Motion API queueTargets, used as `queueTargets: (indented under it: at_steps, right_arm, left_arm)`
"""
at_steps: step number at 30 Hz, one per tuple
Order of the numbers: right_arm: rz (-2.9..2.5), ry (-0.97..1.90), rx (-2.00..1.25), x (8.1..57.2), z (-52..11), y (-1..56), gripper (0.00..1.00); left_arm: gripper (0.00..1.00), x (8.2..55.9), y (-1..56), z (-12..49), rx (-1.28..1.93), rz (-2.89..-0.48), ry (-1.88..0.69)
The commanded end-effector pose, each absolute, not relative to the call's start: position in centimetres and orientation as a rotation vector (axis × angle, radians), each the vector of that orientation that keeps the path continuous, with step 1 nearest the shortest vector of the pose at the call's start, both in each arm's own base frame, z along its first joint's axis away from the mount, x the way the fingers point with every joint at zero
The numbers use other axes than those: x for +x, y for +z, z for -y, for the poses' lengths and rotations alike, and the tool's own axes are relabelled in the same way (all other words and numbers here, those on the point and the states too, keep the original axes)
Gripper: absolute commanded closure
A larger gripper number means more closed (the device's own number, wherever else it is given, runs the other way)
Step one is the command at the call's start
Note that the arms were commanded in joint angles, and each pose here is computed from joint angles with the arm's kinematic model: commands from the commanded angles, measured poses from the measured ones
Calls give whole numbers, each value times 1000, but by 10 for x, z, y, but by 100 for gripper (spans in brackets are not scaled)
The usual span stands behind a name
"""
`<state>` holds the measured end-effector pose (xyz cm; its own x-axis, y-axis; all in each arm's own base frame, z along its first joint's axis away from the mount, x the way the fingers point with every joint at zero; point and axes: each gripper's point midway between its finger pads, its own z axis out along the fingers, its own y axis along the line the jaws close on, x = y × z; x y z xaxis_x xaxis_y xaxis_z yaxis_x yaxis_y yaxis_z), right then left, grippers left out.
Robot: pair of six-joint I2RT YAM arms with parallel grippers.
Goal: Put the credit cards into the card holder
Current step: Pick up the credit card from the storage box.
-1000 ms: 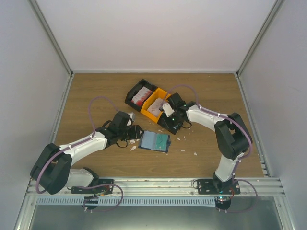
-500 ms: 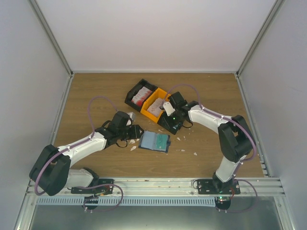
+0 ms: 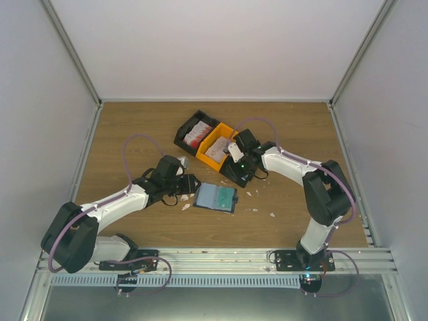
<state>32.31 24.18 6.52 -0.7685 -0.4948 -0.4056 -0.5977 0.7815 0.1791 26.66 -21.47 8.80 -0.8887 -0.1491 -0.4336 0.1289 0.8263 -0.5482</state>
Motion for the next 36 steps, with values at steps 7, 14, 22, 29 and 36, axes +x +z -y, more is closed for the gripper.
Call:
queueTargets:
  at_steps: [7,14,22,29,36]
  right_arm:
    - [-2655,320,-923,322,-250,46,47]
    - [-2612,447,-937,310,-258,65,50]
    - [-2608,460,-907,312,-253,72,54]
    - [-2648,410,-877,315,-248,60,68]
    - [-2620,444,-864,313,-251,71,71]
  left_arm:
    - [52,271,92,214,-25,-2504,-824]
    - [53,271,89,213,-28,-2514,-808]
    - [53,272,87,213,-28,-2519,-805]
    - [53,271,87,214,-23,-2520,-807]
    - [53,272,87,214,-23,-2519,-808]
